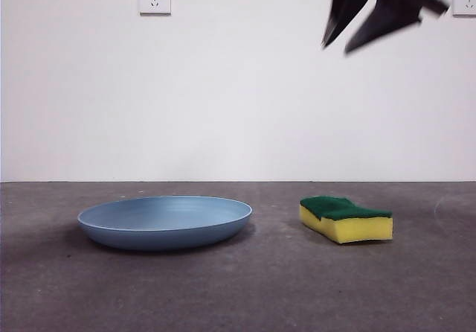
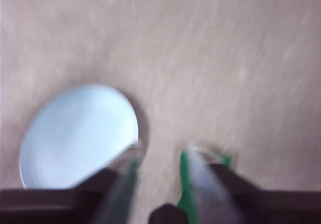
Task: Pick up the plate,pick up the cloth,clean the plate with the cloth
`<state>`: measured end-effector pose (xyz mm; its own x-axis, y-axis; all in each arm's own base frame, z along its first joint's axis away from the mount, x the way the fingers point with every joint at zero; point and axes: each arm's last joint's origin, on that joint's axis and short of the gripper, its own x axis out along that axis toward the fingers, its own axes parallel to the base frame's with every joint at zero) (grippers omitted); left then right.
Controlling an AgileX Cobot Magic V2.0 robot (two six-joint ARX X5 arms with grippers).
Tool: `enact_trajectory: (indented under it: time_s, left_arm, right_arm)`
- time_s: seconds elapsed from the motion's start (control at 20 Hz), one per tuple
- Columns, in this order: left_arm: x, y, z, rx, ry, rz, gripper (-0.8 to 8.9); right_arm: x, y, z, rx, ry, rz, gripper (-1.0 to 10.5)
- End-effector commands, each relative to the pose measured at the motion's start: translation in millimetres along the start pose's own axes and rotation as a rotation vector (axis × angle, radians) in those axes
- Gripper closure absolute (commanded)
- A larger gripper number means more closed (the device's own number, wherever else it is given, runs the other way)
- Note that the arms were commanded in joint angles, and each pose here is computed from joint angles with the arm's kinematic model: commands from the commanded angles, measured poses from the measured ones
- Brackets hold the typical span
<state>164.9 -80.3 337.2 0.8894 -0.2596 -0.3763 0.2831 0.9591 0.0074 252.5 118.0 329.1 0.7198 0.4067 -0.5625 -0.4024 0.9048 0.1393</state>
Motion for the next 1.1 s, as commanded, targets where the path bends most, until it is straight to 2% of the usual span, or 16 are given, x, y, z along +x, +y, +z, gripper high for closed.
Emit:
enact_trajectory:
  time_s: [0.05,0.25,0.4,1.1]
  left_arm:
    - [-4.6,2.0,-4.6,-0.001,-0.078,0.027,8.23]
    - [-14.5,9.0,-46.8,-0.065,-0.185,0.096,8.23]
    - [-17.8,11.7,-79.3,-0.107,-0.266,0.080,8.22]
    - [-12.0,11.2,-94.6,-0.097,-0.134,0.087,8.14]
  right_arm:
    - [-16.9,0.6,-15.7,-0.030,-0.072,-0.036,9.6]
    - [-35.9,-4.2,-64.4,-0.035,-0.169,-0.024,9.6]
    - [-41.6,-5.7,-95.3,-0.040,-0.177,-0.010,9.5]
    - [-45.5,-7.8,-100.8,-0.021,-0.142,-0.020,9.5]
